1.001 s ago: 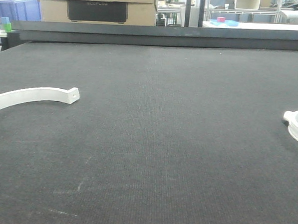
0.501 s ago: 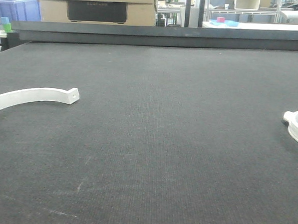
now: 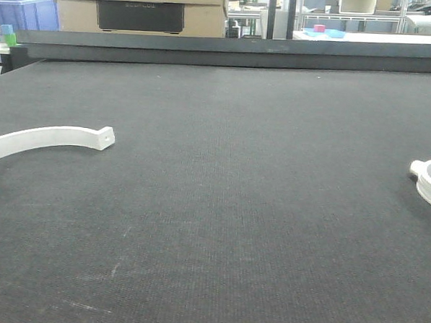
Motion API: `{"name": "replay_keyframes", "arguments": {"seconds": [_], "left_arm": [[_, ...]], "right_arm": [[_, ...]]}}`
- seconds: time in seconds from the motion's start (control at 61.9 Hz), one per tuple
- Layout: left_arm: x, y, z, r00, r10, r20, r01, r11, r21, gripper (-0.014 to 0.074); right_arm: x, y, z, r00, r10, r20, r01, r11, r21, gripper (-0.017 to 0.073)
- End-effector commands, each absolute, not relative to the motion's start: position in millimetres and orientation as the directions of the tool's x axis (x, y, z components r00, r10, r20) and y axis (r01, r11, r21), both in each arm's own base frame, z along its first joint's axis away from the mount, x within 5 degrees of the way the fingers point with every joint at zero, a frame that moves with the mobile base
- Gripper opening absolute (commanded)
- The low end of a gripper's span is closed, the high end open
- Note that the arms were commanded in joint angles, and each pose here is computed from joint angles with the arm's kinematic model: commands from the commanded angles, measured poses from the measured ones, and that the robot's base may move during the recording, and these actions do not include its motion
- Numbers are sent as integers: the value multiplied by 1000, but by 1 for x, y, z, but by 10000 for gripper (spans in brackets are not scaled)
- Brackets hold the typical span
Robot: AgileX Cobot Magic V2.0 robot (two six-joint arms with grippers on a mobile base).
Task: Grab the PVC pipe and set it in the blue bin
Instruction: 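Lower each open gripper over the end of its white pipe piece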
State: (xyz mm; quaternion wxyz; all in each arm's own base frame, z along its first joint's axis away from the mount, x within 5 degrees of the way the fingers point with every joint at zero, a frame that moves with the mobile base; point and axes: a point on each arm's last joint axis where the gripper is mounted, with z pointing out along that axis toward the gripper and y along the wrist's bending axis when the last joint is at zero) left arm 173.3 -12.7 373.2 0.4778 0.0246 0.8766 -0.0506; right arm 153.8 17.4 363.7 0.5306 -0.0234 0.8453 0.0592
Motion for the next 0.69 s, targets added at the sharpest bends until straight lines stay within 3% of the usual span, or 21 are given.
{"name": "replay_keyframes", "arguments": {"seconds": [0.0, 0.323, 0.452, 0.678], "left_arm": [[187, -15, 363, -610, -15, -792, 97, 991, -94, -111], [219, -16, 339, -686, -27, -727, 81, 990, -114, -111], [222, -18, 335, -704, -47, -709, 78, 987, -142, -111], [222, -19, 334, -713, -50, -699, 78, 986, -150, -111]], "right_arm": [[171, 18, 349, -550, 5, -835, -97, 993, 70, -169], [213, 22, 308, -721, -9, -693, -83, 994, 73, -169], [216, 23, 304, -732, -3, -682, -80, 993, 81, -169], [219, 29, 306, -724, 99, -683, -56, 978, 202, -169]]}}
